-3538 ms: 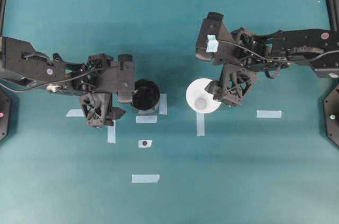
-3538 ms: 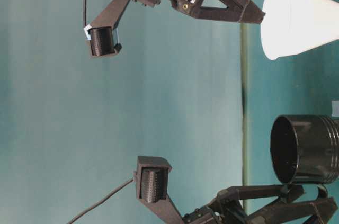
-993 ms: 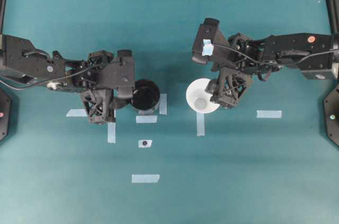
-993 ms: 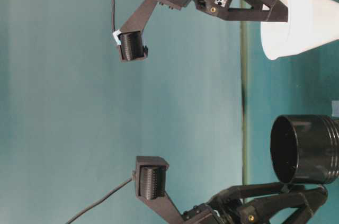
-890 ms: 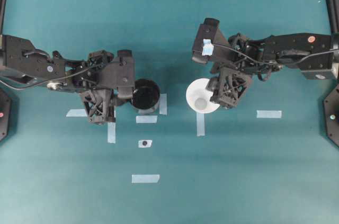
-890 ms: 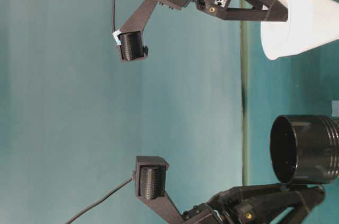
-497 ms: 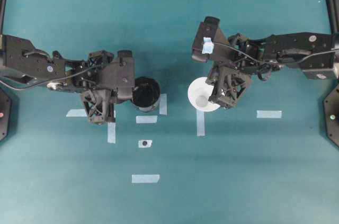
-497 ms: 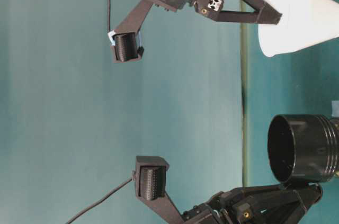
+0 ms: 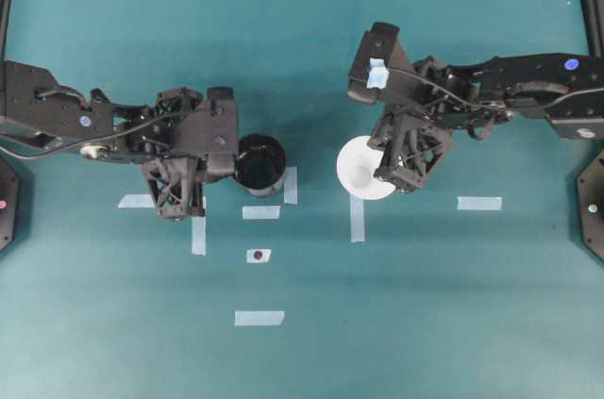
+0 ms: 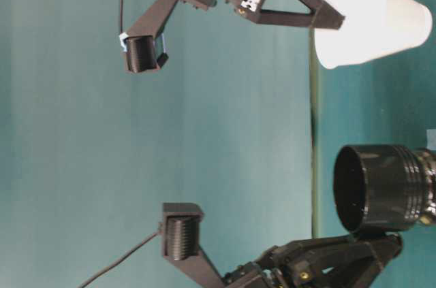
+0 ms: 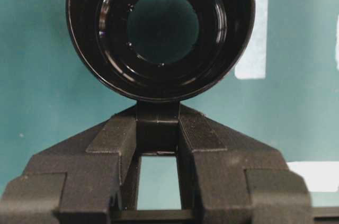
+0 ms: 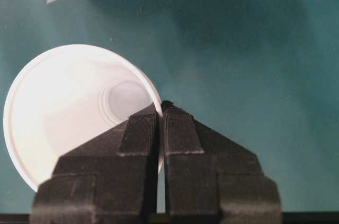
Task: Holding the cup holder with the left arm, the right arm places the cup into the cup holder.
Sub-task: 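Lift the holder with left gripper and the cup with right gripper, then move the white cup over the holder and lower it inside, then push the white cup down into the holder and open right gripper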
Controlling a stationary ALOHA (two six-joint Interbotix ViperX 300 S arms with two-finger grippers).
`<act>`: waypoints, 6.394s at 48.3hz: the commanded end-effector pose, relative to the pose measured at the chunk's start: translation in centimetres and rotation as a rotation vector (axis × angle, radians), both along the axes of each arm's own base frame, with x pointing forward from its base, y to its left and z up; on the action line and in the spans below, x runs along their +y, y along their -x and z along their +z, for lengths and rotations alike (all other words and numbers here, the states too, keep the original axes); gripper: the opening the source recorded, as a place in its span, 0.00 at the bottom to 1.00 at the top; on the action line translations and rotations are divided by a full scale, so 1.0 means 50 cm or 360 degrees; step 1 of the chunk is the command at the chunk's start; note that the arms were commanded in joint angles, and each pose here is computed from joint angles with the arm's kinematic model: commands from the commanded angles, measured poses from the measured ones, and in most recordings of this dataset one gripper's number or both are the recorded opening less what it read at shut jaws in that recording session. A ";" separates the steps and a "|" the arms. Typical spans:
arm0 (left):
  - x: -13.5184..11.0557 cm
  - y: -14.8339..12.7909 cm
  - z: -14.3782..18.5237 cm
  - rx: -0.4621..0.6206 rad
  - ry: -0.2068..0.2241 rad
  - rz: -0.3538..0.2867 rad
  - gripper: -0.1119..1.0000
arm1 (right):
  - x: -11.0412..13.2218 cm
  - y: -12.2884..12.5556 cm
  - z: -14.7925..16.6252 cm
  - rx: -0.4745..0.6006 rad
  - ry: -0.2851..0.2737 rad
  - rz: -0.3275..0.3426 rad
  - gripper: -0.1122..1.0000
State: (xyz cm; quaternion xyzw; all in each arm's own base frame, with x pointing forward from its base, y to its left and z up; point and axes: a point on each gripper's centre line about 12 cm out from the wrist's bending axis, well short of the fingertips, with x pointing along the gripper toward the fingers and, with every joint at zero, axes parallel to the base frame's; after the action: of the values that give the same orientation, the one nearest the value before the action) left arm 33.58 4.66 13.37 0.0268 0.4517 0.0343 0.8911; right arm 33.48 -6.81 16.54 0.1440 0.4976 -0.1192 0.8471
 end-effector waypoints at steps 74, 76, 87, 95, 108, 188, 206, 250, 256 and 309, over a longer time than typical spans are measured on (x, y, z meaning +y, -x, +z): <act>-0.014 -0.121 0.079 -0.0192 -0.0023 -0.0057 0.29 | -0.018 0.043 0.356 -0.0309 -0.0252 -0.0215 0.13; -0.014 -0.124 0.081 -0.0194 -0.0023 -0.0057 0.29 | -0.016 0.041 0.352 -0.0304 -0.0256 -0.0212 0.13; -0.013 -0.130 0.087 -0.0189 -0.0023 -0.0057 0.29 | -0.017 0.013 0.328 -0.0292 -0.0259 -0.0206 0.13; -0.012 -0.139 0.089 -0.0191 -0.0025 -0.0058 0.29 | -0.023 -0.012 0.309 -0.0303 -0.0255 -0.0215 0.13; -0.011 -0.151 0.093 -0.0203 -0.0026 -0.0058 0.29 | -0.030 -0.046 0.273 -0.0305 -0.0249 -0.0223 0.13; -0.010 -0.162 0.097 -0.0189 -0.0027 -0.0059 0.29 | -0.017 -0.102 0.132 -0.0086 -0.0131 -0.0111 0.13; -0.010 -0.162 0.096 -0.0186 -0.0026 -0.0059 0.29 | -0.016 -0.105 0.121 -0.0067 -0.0132 -0.0105 0.13; -0.009 -0.163 0.096 -0.0194 -0.0027 -0.0059 0.29 | -0.007 -0.116 0.115 -0.0054 -0.0134 -0.0081 0.12; -0.009 -0.163 0.096 -0.0194 -0.0027 -0.0059 0.29 | -0.007 -0.116 0.116 -0.0061 -0.0135 -0.0082 0.12; -0.010 -0.159 0.091 -0.0194 -0.0027 -0.0060 0.29 | -0.005 -0.067 0.183 -0.0177 -0.0112 -0.0090 0.90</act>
State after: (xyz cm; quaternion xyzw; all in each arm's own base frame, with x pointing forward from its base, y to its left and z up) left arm 41.26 4.20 16.70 0.0375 0.4140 0.0222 0.9093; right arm 37.58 -7.02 23.46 0.1977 0.4759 -0.1188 0.8487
